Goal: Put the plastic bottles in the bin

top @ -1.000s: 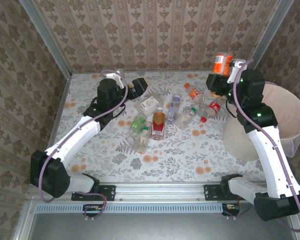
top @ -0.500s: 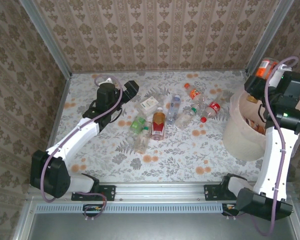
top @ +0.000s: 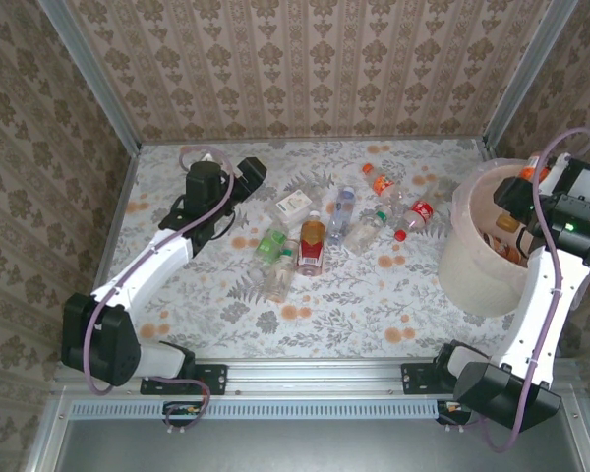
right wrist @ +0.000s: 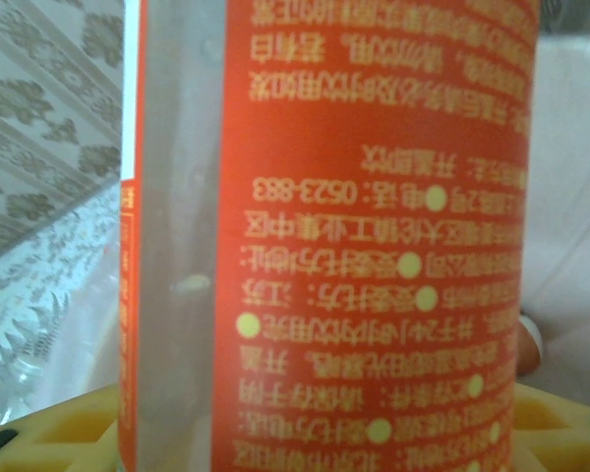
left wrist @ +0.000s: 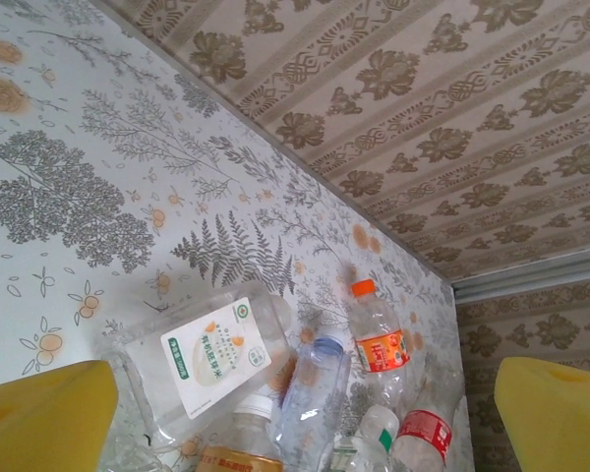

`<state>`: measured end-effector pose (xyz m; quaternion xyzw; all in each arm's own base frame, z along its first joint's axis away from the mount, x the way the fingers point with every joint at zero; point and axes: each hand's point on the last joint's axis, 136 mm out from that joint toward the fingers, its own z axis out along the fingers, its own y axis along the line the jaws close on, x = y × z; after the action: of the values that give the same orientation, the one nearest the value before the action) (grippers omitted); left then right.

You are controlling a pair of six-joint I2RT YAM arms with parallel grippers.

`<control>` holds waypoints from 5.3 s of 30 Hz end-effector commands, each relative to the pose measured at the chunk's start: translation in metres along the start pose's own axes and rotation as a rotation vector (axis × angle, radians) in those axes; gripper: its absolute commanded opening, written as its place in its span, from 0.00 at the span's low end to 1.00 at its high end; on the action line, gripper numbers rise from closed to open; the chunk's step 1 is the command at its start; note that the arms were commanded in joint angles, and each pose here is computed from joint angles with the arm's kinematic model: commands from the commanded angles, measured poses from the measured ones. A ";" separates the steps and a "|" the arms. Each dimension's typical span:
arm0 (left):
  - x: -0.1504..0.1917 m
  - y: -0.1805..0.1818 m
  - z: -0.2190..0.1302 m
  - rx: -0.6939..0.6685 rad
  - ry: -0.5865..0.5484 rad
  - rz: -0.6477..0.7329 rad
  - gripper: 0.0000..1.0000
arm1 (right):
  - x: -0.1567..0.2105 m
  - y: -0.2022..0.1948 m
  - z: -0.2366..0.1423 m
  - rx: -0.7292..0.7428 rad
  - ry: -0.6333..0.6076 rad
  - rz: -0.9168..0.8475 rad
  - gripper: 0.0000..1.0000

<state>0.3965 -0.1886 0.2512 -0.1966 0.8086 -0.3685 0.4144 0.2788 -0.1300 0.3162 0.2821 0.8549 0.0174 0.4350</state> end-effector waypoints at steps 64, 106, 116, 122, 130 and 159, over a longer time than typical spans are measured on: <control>0.118 0.095 -0.008 -0.353 0.583 0.569 0.97 | 0.033 0.211 -0.089 -0.849 -0.225 -0.276 1.00; 0.147 0.157 0.067 -0.556 0.715 0.490 0.80 | 0.090 0.244 -0.082 -0.914 -0.148 -0.496 1.00; 0.139 0.159 0.069 -0.572 0.677 0.490 0.75 | 0.108 0.255 -0.075 -0.920 -0.106 -0.556 1.00; 0.136 0.155 0.070 -0.565 0.668 0.487 0.66 | 0.119 0.261 -0.074 -0.932 -0.091 -0.596 1.00; 0.101 0.113 0.056 -0.464 0.506 0.505 0.57 | 0.144 0.275 -0.064 -0.981 -0.048 -0.575 1.00; 0.035 -0.093 -0.031 0.383 0.044 0.361 0.54 | 0.236 0.394 -0.023 -1.249 0.005 -0.427 1.00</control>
<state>0.3585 -0.2496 0.2887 0.0319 0.7875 -0.3989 0.4687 0.3299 0.3130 0.2476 -0.1912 0.7561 0.4132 0.4701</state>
